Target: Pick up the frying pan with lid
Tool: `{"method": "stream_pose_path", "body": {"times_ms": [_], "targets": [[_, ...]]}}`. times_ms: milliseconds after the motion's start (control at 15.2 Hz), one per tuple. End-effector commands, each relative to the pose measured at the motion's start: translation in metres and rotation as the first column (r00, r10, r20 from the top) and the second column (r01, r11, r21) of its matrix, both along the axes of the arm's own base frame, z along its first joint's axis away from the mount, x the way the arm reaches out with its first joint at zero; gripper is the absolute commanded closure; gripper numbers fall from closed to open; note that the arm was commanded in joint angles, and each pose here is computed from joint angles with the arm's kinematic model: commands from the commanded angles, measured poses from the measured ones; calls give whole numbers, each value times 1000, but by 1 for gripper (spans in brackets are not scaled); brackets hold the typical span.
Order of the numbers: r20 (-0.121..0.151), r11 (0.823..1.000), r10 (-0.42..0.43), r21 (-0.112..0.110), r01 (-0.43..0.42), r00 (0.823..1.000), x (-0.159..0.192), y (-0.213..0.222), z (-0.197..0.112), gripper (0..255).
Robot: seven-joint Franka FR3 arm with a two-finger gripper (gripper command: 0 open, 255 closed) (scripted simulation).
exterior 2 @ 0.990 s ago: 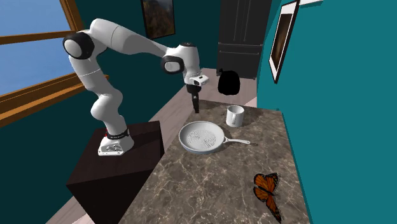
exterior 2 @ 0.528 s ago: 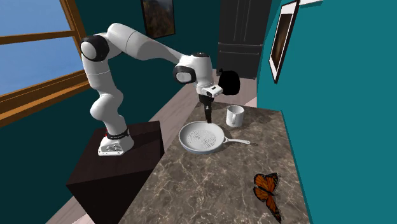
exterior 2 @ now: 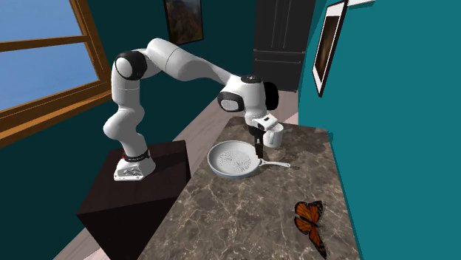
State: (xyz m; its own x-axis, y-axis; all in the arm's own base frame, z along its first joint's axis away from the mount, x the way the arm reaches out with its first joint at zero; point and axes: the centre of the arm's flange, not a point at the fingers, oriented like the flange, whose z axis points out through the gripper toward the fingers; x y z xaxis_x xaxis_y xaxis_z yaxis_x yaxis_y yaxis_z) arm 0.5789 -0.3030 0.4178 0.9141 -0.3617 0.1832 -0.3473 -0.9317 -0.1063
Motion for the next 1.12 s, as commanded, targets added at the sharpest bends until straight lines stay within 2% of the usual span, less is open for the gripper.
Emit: {"method": "stream_pose_path", "body": {"times_ms": [0, 132, 726, 792, 1056], "targets": [[11, 1000, -23, 8, 23, 1000, 12, -23, -9, 0], [22, 999, -45, 14, 44, 999, 23, -43, -16, 0], [22, 999, -45, 14, 44, 999, 23, -43, -56, 0], [21, 999, -45, 14, 44, 999, 23, -43, -57, 255], [21, 999, -45, 14, 44, 999, 22, -43, -56, 255]]}}
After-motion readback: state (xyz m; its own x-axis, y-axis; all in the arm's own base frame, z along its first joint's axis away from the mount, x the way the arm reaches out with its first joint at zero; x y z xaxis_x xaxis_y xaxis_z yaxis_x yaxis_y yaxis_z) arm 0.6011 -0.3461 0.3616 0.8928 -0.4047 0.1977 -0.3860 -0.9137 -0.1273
